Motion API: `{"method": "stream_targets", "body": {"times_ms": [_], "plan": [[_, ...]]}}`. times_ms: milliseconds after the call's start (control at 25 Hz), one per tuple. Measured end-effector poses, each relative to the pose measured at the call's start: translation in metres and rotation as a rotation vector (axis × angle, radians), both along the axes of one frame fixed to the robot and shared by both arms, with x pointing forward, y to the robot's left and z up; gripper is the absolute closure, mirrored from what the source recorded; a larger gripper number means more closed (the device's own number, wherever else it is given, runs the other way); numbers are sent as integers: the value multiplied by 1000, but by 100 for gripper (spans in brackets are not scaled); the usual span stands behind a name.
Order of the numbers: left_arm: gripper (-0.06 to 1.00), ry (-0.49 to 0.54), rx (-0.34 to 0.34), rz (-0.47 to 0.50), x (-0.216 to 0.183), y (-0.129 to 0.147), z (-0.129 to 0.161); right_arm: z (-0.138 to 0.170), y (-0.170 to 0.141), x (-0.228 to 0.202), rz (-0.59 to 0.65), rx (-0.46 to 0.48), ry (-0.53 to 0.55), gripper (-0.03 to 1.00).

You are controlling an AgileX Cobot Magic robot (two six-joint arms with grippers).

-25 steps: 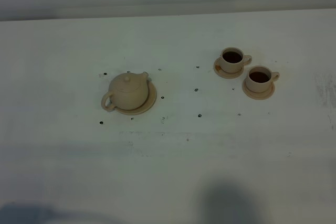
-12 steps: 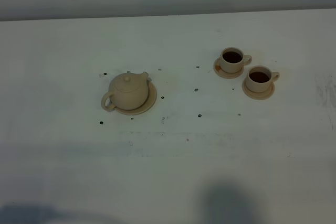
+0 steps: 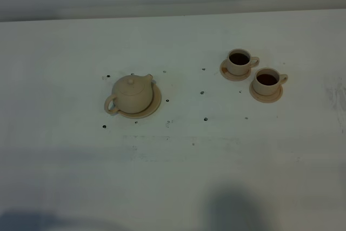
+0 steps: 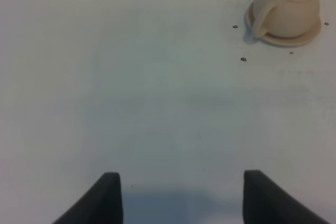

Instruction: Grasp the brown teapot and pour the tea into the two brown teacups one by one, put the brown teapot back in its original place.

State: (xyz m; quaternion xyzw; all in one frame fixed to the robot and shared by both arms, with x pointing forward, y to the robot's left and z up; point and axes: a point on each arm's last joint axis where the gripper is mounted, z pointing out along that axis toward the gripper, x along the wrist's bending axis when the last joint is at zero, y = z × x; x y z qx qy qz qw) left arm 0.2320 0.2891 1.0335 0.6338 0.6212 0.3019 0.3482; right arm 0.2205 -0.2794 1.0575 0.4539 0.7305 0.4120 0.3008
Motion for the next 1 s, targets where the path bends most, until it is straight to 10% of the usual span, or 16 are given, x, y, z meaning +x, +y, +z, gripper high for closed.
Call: {"method": "stream_targets", "body": {"times_ms": [1000], "plan": [[47, 0, 0, 0, 0, 0, 0, 0, 2, 1, -55, 12, 1, 75]]}}
